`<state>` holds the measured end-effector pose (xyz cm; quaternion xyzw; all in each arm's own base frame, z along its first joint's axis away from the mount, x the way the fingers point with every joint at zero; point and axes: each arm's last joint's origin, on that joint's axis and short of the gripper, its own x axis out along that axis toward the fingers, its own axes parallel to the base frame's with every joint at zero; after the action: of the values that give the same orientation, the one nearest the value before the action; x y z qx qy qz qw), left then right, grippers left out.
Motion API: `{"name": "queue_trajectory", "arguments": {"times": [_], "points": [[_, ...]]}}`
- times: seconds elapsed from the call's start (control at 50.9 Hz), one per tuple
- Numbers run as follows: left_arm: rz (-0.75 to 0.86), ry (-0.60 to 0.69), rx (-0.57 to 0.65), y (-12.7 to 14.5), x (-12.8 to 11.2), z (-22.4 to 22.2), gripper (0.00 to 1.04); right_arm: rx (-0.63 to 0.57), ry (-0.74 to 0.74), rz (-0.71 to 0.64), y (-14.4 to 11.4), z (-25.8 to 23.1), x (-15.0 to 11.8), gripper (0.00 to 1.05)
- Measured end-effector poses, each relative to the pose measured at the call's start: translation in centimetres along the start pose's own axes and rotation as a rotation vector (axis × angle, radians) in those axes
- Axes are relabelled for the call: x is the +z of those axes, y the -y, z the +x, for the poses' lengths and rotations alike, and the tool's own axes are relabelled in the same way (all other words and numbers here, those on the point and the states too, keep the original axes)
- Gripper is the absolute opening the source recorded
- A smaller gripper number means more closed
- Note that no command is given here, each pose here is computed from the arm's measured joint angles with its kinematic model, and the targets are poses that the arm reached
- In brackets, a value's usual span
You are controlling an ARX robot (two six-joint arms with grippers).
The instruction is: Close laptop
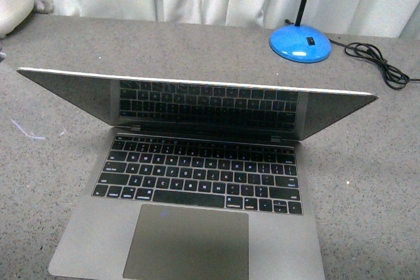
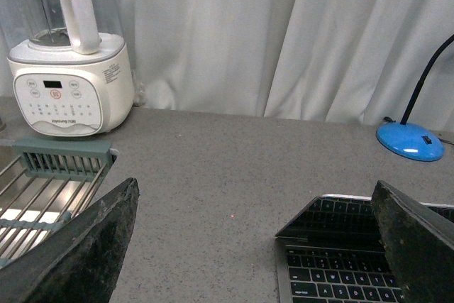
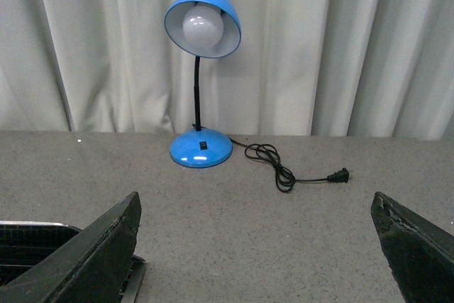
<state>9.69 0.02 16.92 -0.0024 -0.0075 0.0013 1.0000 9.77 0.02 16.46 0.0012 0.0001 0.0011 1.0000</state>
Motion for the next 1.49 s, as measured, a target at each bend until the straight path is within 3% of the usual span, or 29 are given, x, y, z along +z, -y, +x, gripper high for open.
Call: {"name": "queue_trajectory", "arguments": {"times": [1.494], "points": [[0.001, 0.0, 0.0, 0.0, 0.0, 0.0, 0.96, 0.0, 0.0, 0.0, 0.0, 0.0, 0.0, 0.95]]}}
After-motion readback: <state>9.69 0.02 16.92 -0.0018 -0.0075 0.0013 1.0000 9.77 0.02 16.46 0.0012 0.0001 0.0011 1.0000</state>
